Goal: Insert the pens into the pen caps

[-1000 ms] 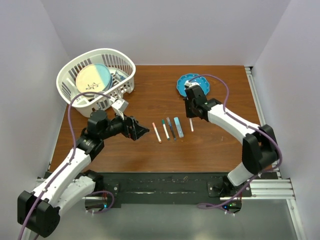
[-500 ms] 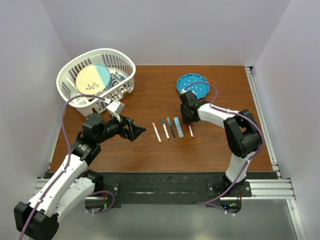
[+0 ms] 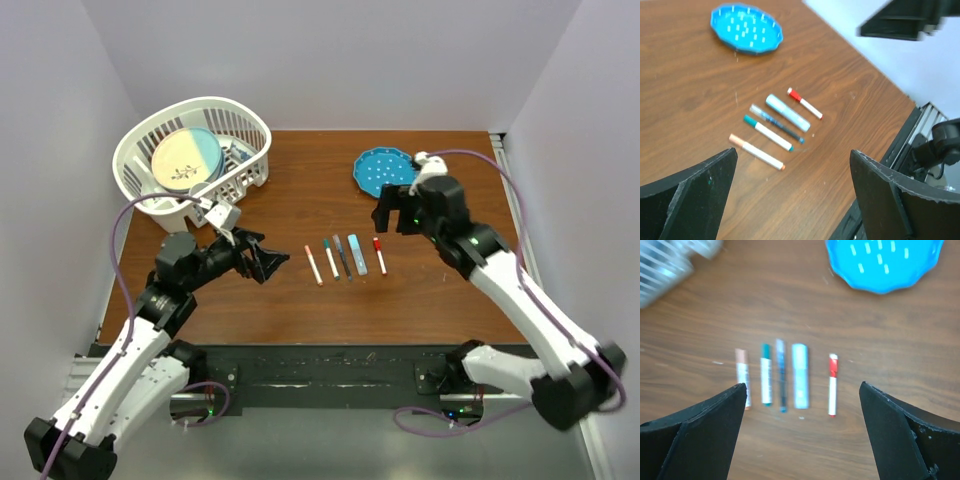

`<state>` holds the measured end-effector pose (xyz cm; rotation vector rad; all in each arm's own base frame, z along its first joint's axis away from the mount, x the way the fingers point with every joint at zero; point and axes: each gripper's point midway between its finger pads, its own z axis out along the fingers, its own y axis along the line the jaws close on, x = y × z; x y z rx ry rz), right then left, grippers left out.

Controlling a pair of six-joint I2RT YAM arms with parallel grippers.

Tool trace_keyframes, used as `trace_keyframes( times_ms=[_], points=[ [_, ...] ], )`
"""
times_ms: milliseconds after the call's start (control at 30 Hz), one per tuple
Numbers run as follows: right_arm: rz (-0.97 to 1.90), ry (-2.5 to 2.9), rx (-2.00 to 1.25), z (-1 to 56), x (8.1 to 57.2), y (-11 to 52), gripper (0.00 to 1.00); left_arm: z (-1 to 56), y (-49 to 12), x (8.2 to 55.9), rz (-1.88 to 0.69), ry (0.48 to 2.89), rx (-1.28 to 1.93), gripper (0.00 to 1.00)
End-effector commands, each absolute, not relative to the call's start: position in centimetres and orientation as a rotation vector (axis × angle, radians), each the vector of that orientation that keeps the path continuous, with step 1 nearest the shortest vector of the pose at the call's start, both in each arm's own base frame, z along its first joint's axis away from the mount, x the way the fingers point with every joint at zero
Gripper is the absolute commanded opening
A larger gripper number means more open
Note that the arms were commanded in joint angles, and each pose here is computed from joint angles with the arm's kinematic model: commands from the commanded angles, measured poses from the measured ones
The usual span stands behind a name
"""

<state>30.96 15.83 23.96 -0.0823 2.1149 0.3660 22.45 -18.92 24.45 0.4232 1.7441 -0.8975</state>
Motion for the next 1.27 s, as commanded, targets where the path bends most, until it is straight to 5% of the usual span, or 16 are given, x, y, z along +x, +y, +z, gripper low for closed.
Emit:
trace_keyframes(
  times_ms=[0,367,1233],
  points=[
    [0.501,2.128,-0.045,24.6,26.7,15.4,0.99,28.7,-19.1,22.3,-0.942,1.583,0.411,1.0],
    [0.733,2.013,-0.009,26.9,22.2,15.7,0.99,27.9,-19.8,22.2,-1.016,1.583,0.384,1.0],
    [0.738,1.938,-0.061,27.9,22.0,15.7,0.99,28.7,-19.5,22.3,-0.991,1.56,0.383,1.0]
  ],
)
